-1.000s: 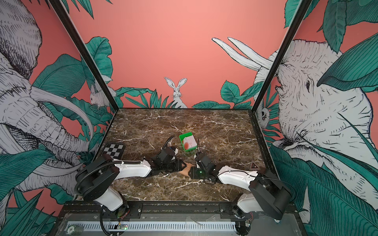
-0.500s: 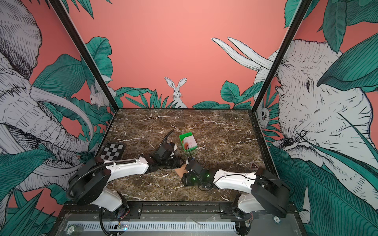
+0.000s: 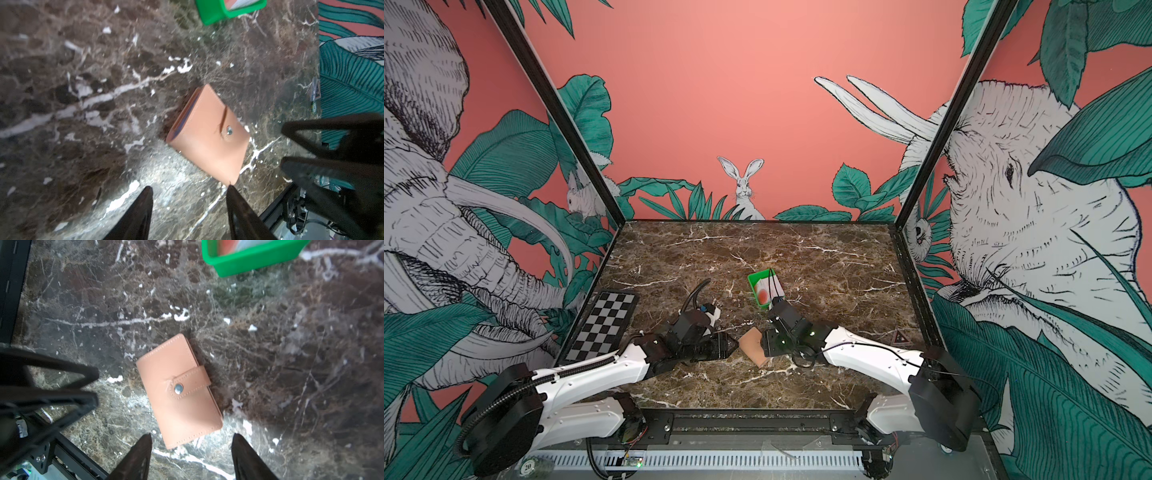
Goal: Insert credit cards into a card holder
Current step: Rotate the card holder at the center of the table.
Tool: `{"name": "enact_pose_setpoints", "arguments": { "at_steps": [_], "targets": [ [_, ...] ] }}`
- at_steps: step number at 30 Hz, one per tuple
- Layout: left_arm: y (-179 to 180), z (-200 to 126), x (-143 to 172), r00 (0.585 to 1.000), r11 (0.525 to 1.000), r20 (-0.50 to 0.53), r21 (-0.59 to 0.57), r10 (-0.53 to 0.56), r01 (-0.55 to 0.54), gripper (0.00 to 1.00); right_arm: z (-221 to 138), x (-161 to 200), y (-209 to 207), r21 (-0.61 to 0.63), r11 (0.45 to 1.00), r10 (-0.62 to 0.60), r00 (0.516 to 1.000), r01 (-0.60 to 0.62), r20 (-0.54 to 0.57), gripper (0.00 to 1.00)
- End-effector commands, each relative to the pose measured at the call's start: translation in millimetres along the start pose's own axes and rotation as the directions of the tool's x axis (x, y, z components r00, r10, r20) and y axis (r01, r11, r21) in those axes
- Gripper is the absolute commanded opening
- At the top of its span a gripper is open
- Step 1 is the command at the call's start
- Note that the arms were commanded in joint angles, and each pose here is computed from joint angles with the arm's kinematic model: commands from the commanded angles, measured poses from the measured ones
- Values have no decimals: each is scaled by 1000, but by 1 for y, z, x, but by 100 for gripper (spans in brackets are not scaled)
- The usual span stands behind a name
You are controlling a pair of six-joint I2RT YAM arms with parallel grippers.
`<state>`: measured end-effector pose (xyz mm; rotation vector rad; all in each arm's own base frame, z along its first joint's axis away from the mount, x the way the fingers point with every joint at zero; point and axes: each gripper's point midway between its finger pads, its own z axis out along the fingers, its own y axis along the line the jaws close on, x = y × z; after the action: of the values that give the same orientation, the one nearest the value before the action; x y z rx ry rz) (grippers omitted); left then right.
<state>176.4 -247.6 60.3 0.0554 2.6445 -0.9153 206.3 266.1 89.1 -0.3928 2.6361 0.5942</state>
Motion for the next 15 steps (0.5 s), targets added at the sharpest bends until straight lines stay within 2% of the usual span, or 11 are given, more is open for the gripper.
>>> {"name": "enact_pose_setpoints", "arguments": {
  "at_steps": [1,7,15],
  "targets": [
    [-9,5,7,999,997,-5,53,-52,52,58,8,-4,3,-24,999,-42,998,41,-40,61],
    [-28,22,12,998,993,-21,101,-53,55,58,28,-4,7,-90,996,8,998,-13,-62,56],
    [-37,41,7,998,988,-19,138,-62,64,58,42,18,0,-131,986,89,992,-100,-88,53]
  ]
}}
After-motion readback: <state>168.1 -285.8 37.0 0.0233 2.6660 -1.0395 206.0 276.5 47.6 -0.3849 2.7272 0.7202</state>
